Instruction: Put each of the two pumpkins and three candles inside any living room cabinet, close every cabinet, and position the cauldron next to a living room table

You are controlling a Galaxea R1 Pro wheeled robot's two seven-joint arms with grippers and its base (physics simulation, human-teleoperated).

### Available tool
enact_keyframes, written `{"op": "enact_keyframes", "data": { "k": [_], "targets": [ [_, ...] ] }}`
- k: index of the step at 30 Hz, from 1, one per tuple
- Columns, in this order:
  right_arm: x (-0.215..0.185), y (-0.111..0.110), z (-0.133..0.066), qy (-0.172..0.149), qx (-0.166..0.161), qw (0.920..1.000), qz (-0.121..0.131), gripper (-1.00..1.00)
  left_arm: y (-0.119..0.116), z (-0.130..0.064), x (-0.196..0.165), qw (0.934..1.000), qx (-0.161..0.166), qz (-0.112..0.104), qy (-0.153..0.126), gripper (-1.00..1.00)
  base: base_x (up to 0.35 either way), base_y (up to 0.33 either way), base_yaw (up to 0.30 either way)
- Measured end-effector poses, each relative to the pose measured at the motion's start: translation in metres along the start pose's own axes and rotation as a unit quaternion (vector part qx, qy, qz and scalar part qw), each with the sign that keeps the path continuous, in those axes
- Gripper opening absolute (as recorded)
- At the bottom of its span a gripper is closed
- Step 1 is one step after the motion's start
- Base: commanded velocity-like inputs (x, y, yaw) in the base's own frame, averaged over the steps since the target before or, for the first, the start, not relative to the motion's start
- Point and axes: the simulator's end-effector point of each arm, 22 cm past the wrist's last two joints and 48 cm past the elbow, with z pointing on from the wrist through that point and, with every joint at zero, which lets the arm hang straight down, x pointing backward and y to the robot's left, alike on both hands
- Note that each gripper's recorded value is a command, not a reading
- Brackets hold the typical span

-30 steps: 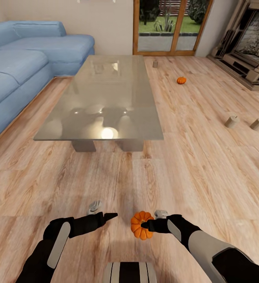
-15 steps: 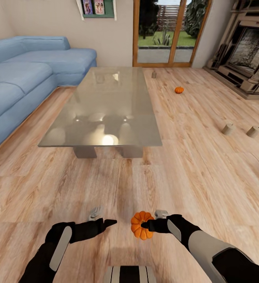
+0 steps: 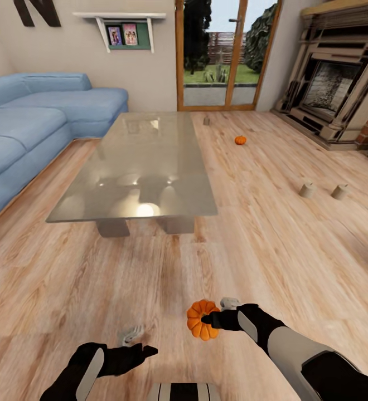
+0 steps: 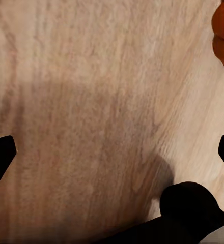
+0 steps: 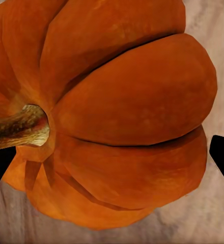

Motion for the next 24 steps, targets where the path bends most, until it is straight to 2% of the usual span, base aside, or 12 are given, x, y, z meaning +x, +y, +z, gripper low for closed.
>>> {"op": "enact_keyframes", "data": {
  "k": [7,12,15,20,24],
  "targets": [
    [-0.012,0.005,-0.013,-0.014,0.002,0.9999,-0.006,-1.00,0.018,-0.006,0.006,0.9998,-0.018,-0.004,0.001,1.00,0.000,0.000,-0.080],
    [-0.020,0.008,-0.021,-0.023,0.003,0.9997,-0.010,-1.00,0.029,-0.008,0.004,0.9995,-0.026,-0.006,-0.016,1.00,-0.054,0.000,-0.036],
    [-0.025,-0.003,-0.026,-0.028,0.033,0.9989,-0.015,-1.00,0.031,-0.011,0.002,0.9993,-0.027,-0.006,-0.023,1.00,-0.222,0.000,-0.194],
    [-0.033,-0.010,-0.036,-0.038,0.060,0.9974,-0.014,-1.00,0.031,-0.017,-0.004,0.9990,-0.031,-0.002,-0.032,1.00,-0.285,-0.030,-0.249],
    [-0.040,-0.008,-0.043,-0.047,0.062,0.9968,-0.016,-1.00,0.043,-0.023,-0.008,0.9970,-0.067,0.000,-0.039,1.00,-0.303,-0.079,-0.264]
  ]
}}
